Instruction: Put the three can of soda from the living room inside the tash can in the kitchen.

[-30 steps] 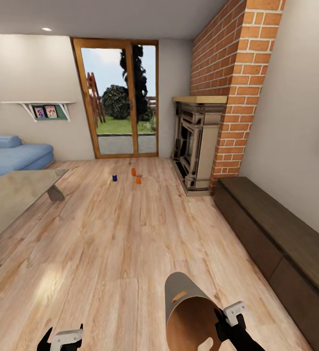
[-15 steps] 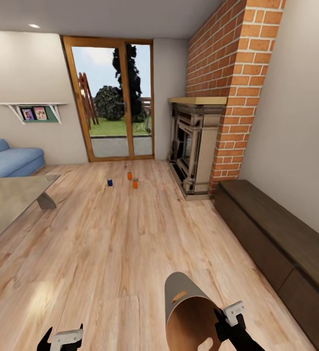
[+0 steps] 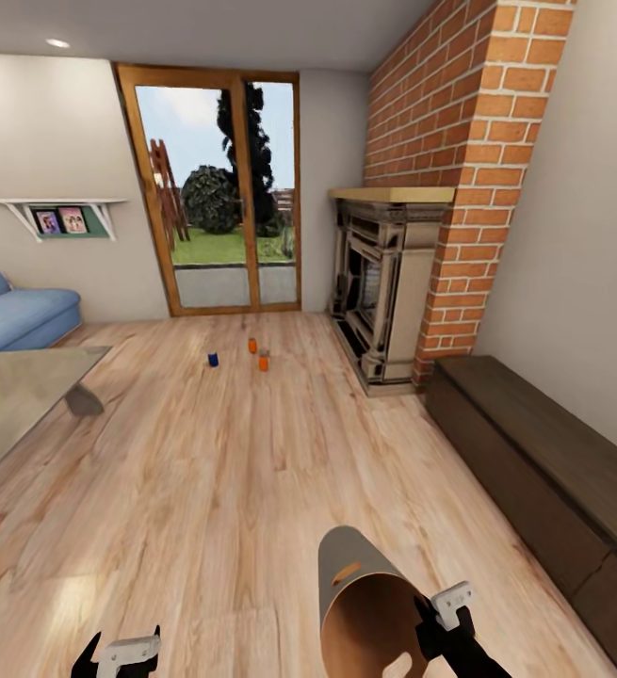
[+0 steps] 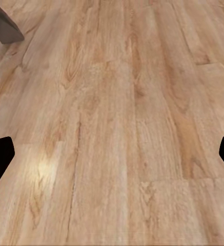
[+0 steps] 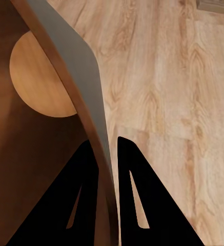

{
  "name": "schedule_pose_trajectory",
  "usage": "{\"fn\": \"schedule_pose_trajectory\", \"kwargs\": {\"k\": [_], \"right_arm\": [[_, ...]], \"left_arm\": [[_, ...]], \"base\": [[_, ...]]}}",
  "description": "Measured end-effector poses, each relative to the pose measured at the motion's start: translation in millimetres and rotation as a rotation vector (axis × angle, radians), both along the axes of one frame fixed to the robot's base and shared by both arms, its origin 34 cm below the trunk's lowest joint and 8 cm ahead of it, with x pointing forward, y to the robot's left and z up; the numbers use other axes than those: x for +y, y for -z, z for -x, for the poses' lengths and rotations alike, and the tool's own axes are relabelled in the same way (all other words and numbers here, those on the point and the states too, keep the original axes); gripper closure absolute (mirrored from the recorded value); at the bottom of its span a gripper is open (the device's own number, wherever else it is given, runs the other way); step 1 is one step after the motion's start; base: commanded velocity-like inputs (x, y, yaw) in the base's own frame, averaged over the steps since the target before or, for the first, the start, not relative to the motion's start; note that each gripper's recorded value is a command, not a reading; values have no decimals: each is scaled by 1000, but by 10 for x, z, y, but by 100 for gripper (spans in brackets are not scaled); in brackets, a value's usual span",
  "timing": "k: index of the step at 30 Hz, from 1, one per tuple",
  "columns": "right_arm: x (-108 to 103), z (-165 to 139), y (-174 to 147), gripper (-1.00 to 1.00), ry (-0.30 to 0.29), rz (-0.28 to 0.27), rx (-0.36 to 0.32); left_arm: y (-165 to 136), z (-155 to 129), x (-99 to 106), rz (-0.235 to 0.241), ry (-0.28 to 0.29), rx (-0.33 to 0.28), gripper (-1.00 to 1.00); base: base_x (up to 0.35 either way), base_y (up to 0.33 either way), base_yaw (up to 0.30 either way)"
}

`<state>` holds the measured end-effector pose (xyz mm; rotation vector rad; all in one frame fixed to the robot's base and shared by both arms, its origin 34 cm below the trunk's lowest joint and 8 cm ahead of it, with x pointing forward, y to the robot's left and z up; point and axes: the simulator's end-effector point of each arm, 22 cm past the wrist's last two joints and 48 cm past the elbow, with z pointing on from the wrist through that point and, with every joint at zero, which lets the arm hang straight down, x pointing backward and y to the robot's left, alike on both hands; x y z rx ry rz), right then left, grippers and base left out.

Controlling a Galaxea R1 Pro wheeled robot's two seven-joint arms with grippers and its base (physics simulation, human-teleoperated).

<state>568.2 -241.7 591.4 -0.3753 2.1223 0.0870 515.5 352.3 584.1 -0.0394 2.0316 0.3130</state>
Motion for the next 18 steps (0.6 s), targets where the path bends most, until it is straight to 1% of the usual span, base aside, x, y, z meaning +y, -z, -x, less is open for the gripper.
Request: {"fn": "schedule_pose_trajectory", "kwargs": {"k": [3, 11, 18], "right_arm": [[6, -1, -5, 100, -1, -1, -1], [5, -13, -28, 100, 0, -2, -6], [4, -14, -31, 100, 0, 0, -7]], "left_arm": [[-4, -3, -1, 0, 0, -1, -100], [-24, -14, -5, 0, 2, -6, -100], [-20, -11, -7, 1, 2, -4, -100]], "base": [[316, 110, -115], [317, 104, -164], [320, 94, -42]]}}
